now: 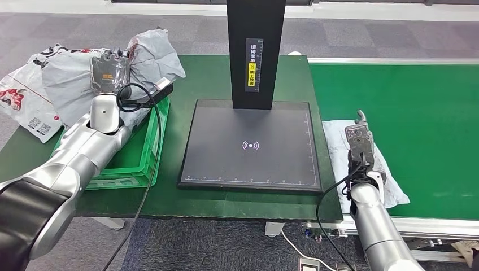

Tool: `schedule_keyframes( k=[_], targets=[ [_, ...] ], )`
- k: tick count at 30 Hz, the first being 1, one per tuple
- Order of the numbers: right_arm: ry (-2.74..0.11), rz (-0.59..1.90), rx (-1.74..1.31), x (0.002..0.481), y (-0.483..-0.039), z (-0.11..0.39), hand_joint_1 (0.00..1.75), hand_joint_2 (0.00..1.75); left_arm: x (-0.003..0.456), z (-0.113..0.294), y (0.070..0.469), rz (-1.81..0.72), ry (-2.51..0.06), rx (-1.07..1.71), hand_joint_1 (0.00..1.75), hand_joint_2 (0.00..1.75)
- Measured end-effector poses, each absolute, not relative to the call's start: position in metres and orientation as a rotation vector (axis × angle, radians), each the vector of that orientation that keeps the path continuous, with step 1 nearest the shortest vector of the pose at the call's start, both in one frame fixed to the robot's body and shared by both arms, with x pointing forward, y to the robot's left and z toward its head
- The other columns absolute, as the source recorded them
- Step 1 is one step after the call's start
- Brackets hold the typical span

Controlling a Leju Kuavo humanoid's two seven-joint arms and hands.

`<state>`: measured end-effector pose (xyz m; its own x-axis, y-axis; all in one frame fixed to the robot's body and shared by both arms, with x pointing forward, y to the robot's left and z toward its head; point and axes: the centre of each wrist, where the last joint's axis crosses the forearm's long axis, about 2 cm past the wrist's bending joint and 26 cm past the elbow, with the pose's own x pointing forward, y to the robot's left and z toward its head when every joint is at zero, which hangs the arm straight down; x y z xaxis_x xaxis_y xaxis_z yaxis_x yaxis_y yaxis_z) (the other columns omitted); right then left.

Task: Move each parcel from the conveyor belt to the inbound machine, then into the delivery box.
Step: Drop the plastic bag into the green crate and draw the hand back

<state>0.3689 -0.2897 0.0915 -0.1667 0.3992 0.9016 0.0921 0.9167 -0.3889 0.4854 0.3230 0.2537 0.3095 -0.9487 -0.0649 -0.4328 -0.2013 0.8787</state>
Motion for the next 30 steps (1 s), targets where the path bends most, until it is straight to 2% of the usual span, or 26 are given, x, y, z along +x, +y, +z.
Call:
schedule_keyframes(
  k=[28,30],
  targets=[
    [-1.736,0.281,-0.375,0.3670,-0.2906,0.0921,0.00,0.00,0.4847,0.2519,0.3247,-0.815,-1.236,1.779,1.75,1.75],
    [-1.736,0.281,-0.375,0.3670,-0.2905,0.0921,0.00,0.00,0.4847,0.2519,0.3247,-0.815,-1.236,1.779,0.87,0.87]
  ],
)
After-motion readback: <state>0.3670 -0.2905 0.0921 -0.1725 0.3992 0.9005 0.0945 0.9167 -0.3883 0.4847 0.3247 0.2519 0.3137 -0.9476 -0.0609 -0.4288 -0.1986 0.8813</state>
